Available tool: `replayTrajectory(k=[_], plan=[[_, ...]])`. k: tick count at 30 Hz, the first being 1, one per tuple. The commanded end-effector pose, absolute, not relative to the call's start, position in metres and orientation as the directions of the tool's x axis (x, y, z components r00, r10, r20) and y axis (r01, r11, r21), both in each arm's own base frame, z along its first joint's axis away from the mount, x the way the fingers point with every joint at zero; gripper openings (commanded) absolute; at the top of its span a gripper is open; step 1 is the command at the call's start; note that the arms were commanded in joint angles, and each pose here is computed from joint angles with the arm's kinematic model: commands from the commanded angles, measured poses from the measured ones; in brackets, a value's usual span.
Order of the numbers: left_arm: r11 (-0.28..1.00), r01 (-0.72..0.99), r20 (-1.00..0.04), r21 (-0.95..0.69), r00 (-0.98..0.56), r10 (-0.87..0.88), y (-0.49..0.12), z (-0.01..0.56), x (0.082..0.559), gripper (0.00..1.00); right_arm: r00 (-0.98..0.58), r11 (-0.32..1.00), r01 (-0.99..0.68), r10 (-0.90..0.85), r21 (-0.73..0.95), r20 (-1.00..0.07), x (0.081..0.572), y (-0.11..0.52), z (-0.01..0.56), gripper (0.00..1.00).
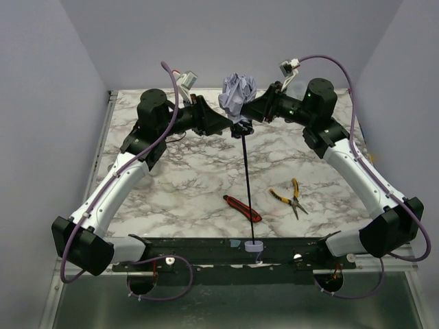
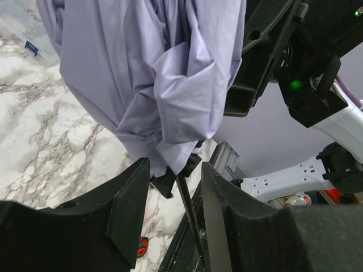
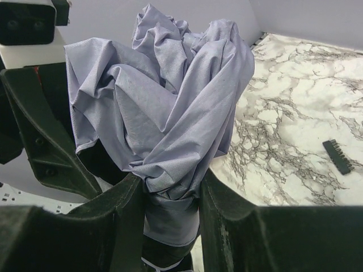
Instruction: Open the umbrella
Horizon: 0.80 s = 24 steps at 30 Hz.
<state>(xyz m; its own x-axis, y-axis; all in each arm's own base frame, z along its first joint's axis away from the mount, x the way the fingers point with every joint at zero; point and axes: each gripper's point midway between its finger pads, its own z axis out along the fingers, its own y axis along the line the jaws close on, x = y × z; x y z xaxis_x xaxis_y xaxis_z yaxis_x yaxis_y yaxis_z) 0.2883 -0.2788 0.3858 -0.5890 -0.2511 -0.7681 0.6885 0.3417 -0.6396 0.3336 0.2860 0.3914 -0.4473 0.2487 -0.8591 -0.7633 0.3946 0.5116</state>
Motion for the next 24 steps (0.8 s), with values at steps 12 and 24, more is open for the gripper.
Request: replayTrajectory(k=[12, 24], plan=[[0.329, 0.727, -0.798, -0.603, -0.541, -0.267, -0.288, 0.403, 0.287, 0.41, -0.379, 0.393, -0.8, 0.257, 0.454, -0.889, 0.324, 0.29, 0.404, 0.0], [0.425, 0.646, -0.769, -0.634, -0.583, -0.261, -0.284, 0.374, 0.301, 0.28, -0.384, 0.375, -0.804, 0.263, 0.461, -0.885, 0.319, 0.29, 0.405, 0.0]])
